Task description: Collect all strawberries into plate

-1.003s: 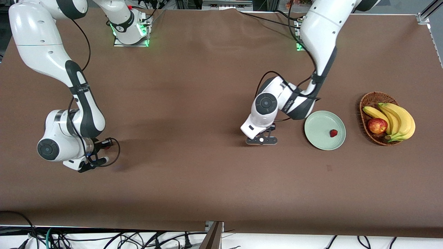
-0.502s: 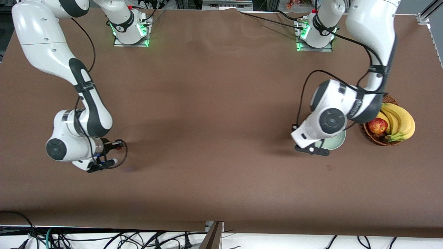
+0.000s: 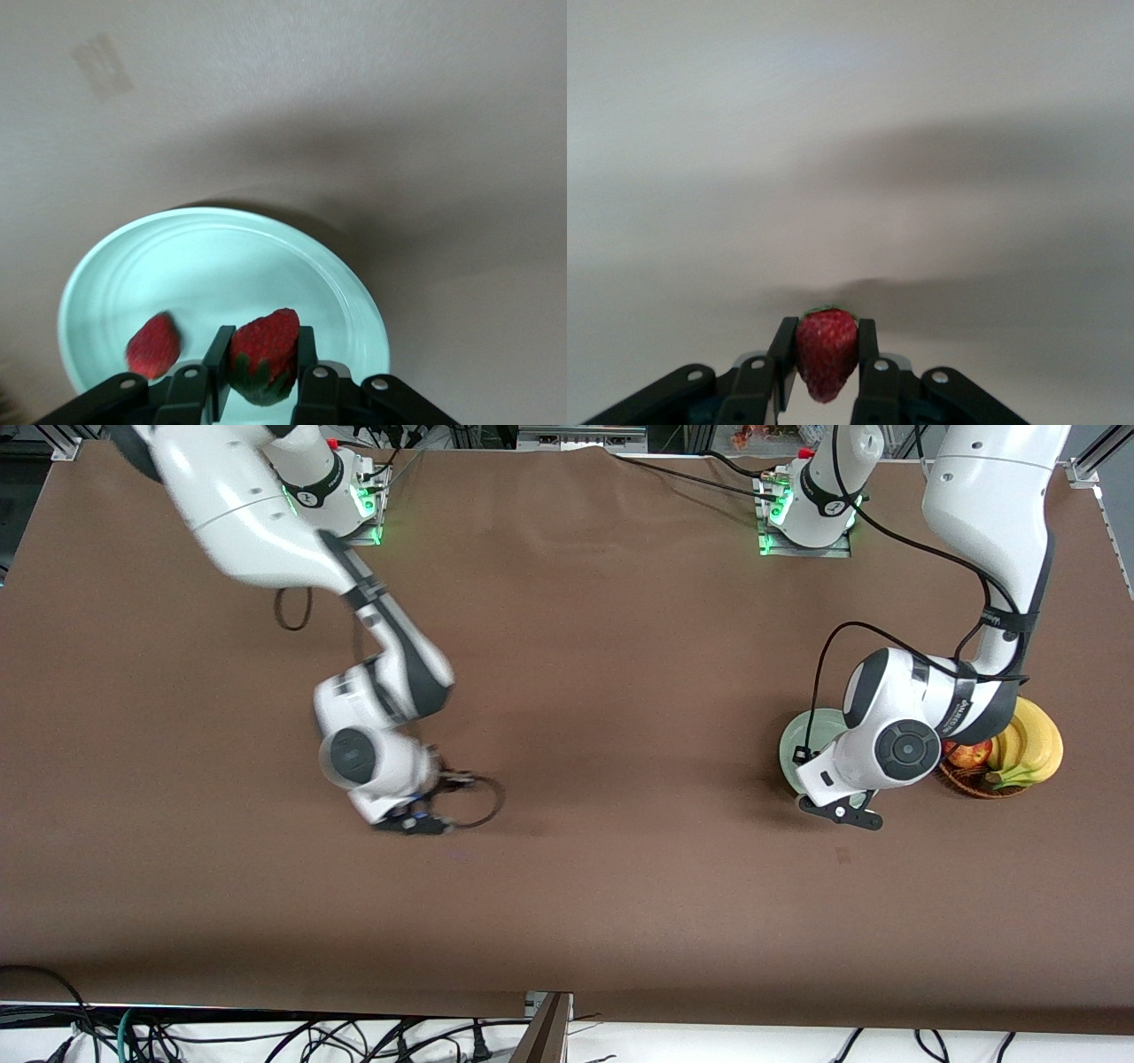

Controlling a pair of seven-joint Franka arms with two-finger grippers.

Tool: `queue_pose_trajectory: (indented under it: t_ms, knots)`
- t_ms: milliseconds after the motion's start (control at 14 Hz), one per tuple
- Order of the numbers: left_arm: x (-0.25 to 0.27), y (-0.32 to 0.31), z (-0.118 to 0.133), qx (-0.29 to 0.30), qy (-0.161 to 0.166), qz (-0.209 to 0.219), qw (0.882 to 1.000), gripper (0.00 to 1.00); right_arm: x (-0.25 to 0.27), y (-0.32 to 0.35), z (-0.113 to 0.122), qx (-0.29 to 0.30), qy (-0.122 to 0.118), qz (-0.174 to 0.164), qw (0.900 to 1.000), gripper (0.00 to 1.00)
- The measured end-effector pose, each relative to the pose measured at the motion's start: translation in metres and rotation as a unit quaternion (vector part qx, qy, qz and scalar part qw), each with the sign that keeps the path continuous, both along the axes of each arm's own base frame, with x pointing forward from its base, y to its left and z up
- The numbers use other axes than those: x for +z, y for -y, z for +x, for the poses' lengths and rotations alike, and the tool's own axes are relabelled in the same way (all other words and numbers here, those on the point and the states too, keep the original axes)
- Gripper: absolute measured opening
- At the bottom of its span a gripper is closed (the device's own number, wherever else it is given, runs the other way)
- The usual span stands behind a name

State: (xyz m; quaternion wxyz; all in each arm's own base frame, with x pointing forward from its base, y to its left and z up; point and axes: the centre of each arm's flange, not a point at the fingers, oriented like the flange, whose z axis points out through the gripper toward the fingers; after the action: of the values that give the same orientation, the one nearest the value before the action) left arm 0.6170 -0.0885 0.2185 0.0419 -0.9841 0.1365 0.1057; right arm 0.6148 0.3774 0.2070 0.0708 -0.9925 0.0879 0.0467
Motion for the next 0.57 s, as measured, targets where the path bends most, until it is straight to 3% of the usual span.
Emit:
queue_pose_trajectory:
  t_ms: [215, 287, 573]
  knots:
    - [-0.024, -0.009, -0.015, 0.0, 0.009, -0.008, 1.0, 0.32, -0.012, -0.115, -0.065, -0.076, 0.04, 0.047, 0.995, 0.31]
    - [-0.025, -0.009, -0.016, 0.0, 0.009, -0.009, 1.0, 0.37, -0.015, -0.139, -0.079, -0.09, 0.049, 0.065, 0.993, 0.31]
    - [-0.024, -0.011, -0.015, 0.001, 0.011, -0.009, 1.0, 0.74, -0.015, -0.214, -0.115, -0.129, 0.053, 0.109, 0.984, 0.31]
